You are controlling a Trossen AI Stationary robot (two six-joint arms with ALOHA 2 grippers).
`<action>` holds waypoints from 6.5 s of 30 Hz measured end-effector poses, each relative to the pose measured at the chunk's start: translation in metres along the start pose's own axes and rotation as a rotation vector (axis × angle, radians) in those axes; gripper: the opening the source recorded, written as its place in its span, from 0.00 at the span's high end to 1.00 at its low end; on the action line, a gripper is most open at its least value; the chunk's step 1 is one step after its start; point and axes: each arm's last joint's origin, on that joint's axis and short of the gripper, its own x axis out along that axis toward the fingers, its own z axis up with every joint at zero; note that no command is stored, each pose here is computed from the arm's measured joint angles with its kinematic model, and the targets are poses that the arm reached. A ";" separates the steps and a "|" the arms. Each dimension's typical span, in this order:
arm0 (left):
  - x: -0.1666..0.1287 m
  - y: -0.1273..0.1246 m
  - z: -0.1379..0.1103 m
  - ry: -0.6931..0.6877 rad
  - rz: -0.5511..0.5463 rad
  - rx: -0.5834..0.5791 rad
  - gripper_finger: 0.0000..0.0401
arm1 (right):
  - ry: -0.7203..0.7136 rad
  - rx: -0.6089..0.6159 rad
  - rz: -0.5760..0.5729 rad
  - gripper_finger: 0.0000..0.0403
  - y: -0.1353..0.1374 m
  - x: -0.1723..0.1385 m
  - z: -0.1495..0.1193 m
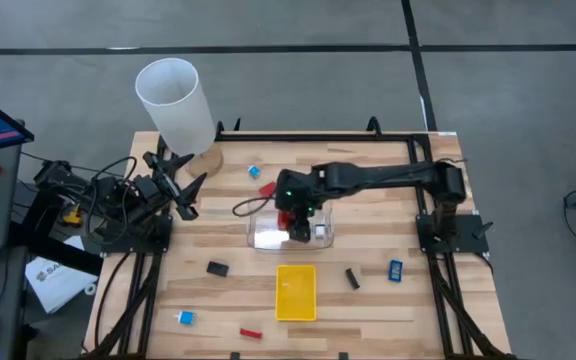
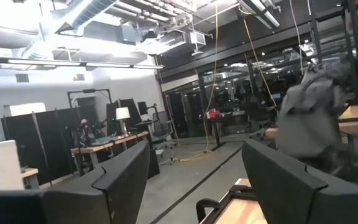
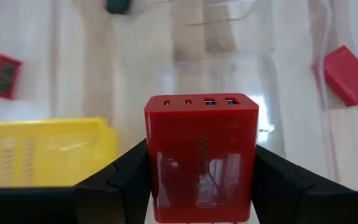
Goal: Pick & Place Office items
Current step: Put the red charger adapter into the transparent bin, then put the top blue charger adapter into the transparent bin
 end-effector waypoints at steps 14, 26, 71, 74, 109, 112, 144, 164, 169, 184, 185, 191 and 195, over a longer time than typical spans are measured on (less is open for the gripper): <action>0.000 0.000 0.000 0.000 0.002 0.013 0.37 | 0.027 0.033 0.073 0.49 -0.030 0.052 0.003; 0.000 0.000 0.000 -0.001 0.001 0.012 0.37 | 0.137 0.061 0.049 0.49 -0.028 0.062 -0.010; 0.000 0.000 0.000 0.000 0.002 0.012 0.37 | 0.262 0.090 -0.128 0.42 -0.031 0.075 -0.025; 0.000 0.000 0.000 0.000 0.002 0.012 0.37 | 0.261 0.089 -0.128 0.38 -0.031 0.075 -0.025; 0.000 0.000 0.000 0.000 0.002 0.012 0.37 | 0.165 0.031 -0.169 0.34 0.000 0.035 0.008; 0.000 0.000 0.000 0.000 0.002 0.012 0.37 | 0.157 0.023 -0.210 0.34 0.007 0.016 0.017; 0.003 -0.019 -0.025 0.210 0.010 0.026 0.37 | -0.217 0.104 -0.307 0.34 0.143 -0.070 -0.110; 0.115 -0.113 0.003 0.512 -0.123 0.284 0.46 | -0.537 0.048 -0.110 0.34 0.202 -0.065 -0.182; 0.128 -0.132 0.017 0.618 -0.128 0.541 0.47 | -0.541 0.044 -0.100 0.34 0.208 -0.067 -0.187; 0.196 -0.107 0.003 1.041 0.154 0.671 0.47 | -0.552 0.022 -0.097 0.34 0.219 -0.072 -0.201; 0.196 -0.103 0.003 1.068 0.179 0.659 0.47 | -0.550 0.018 -0.096 0.34 0.219 -0.072 -0.202; 0.185 -0.083 0.022 1.014 0.353 0.525 0.47 | -0.532 -0.018 -0.115 0.34 0.220 -0.074 -0.209; 0.190 -0.075 0.039 0.937 0.347 0.442 0.47 | -0.560 -0.032 -0.136 0.34 0.221 -0.078 -0.211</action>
